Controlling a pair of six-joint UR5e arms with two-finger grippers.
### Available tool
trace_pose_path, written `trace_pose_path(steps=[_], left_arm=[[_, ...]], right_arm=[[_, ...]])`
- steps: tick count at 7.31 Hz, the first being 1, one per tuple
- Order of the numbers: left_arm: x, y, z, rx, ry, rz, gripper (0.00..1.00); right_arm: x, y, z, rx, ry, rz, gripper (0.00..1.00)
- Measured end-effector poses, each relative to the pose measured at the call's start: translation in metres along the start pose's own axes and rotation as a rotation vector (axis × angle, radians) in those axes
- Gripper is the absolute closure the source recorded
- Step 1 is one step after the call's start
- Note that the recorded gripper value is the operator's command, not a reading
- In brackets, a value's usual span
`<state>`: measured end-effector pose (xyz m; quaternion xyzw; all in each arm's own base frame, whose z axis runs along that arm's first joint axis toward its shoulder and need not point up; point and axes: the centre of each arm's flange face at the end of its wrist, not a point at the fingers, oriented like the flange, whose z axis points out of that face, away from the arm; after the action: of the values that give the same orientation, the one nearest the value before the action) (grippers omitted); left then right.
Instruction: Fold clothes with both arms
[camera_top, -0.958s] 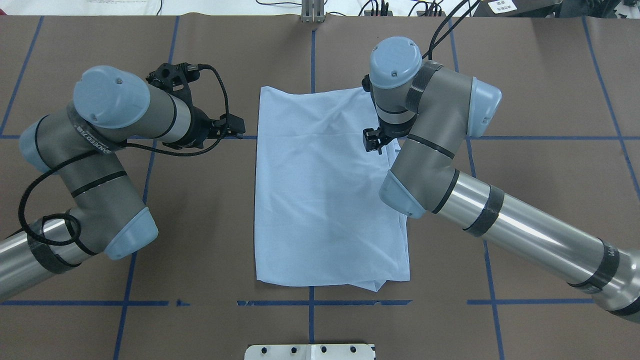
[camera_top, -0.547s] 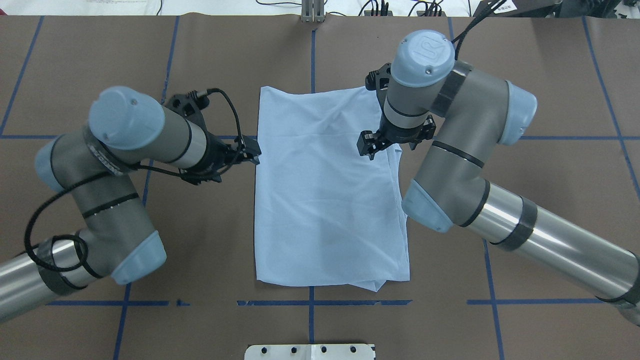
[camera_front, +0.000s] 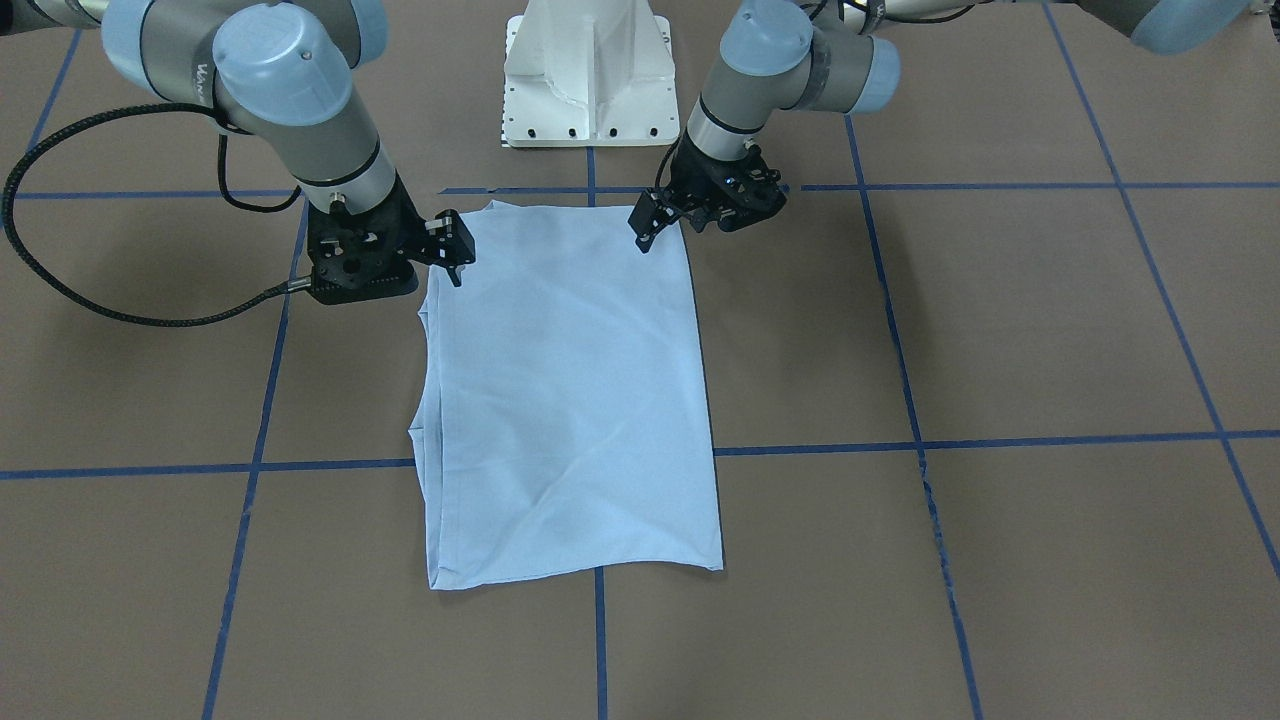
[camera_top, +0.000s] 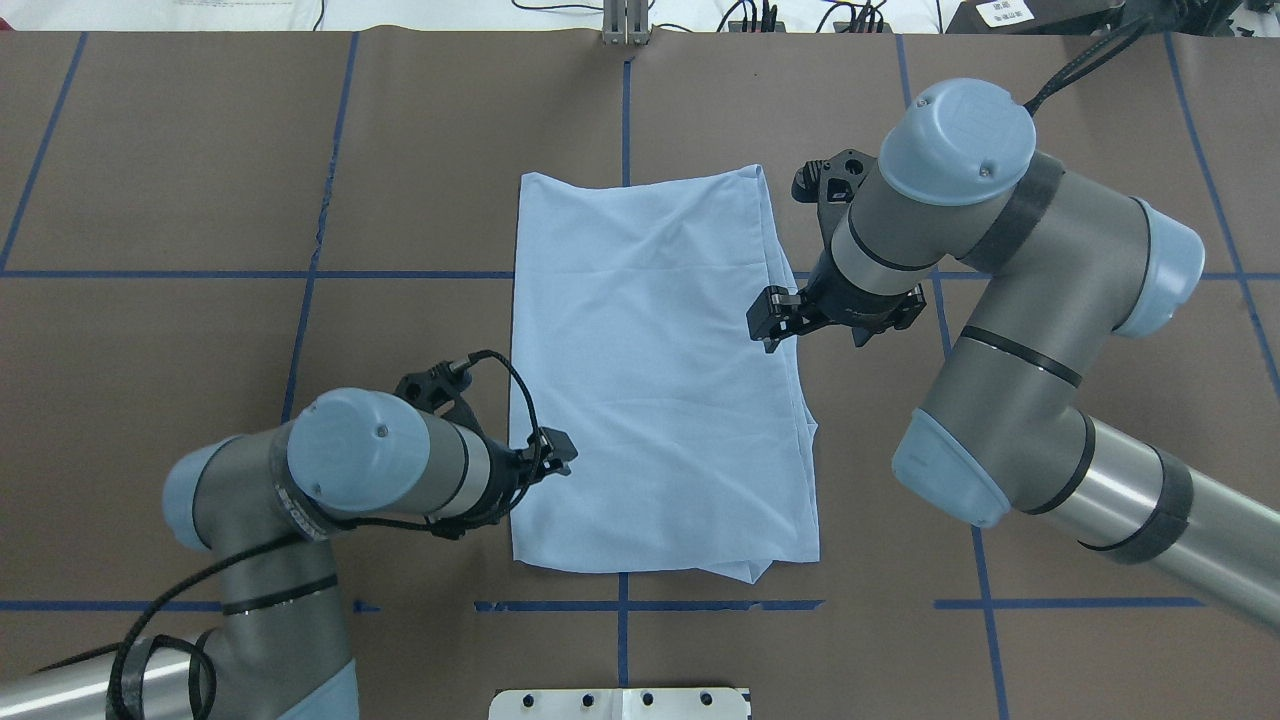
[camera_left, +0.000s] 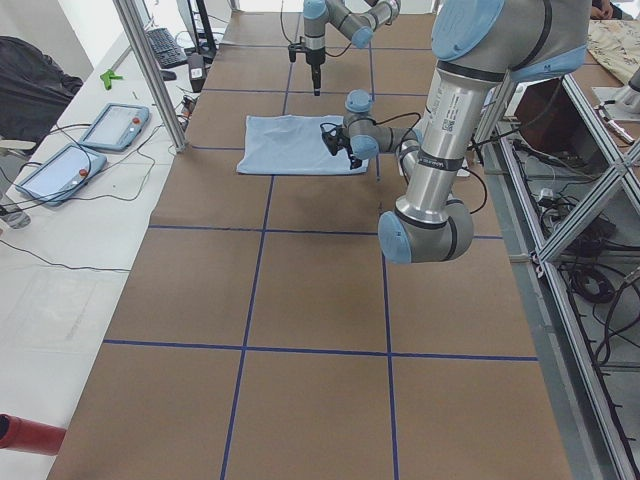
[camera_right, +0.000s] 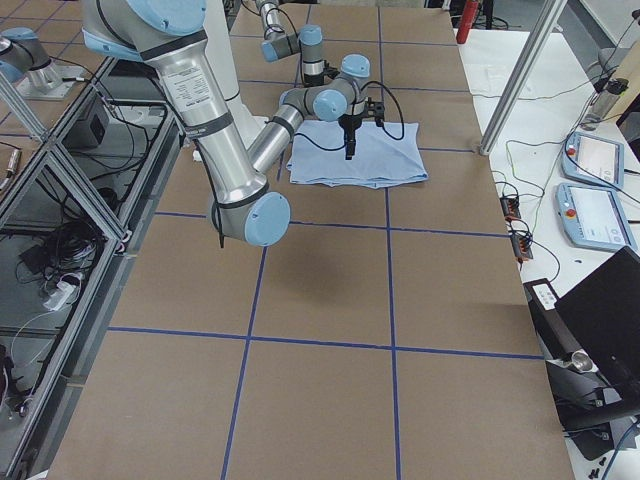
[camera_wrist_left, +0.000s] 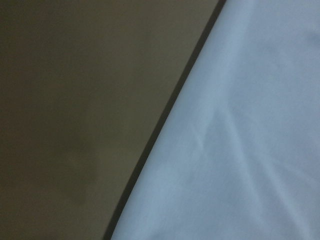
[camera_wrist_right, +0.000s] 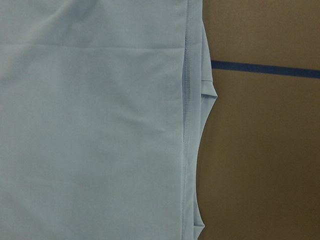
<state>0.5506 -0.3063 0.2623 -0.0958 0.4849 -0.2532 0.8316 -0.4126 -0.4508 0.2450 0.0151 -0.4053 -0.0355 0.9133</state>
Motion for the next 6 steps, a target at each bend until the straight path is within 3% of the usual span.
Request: trace_pose_path(steps=[3, 6], left_arm=[[-0.021, 0.037, 0.018, 0.021, -0.089, -0.050, 0.18], [-0.021, 0.042, 0.021, 0.027, -0.109, -0.067, 0.48]], right_arm=[[-0.009, 0.011, -0.003, 0.005, -0.033, 0.014, 0.00], [-0.009, 0.011, -0.003, 0.006, -0.037, 0.015, 0.00]])
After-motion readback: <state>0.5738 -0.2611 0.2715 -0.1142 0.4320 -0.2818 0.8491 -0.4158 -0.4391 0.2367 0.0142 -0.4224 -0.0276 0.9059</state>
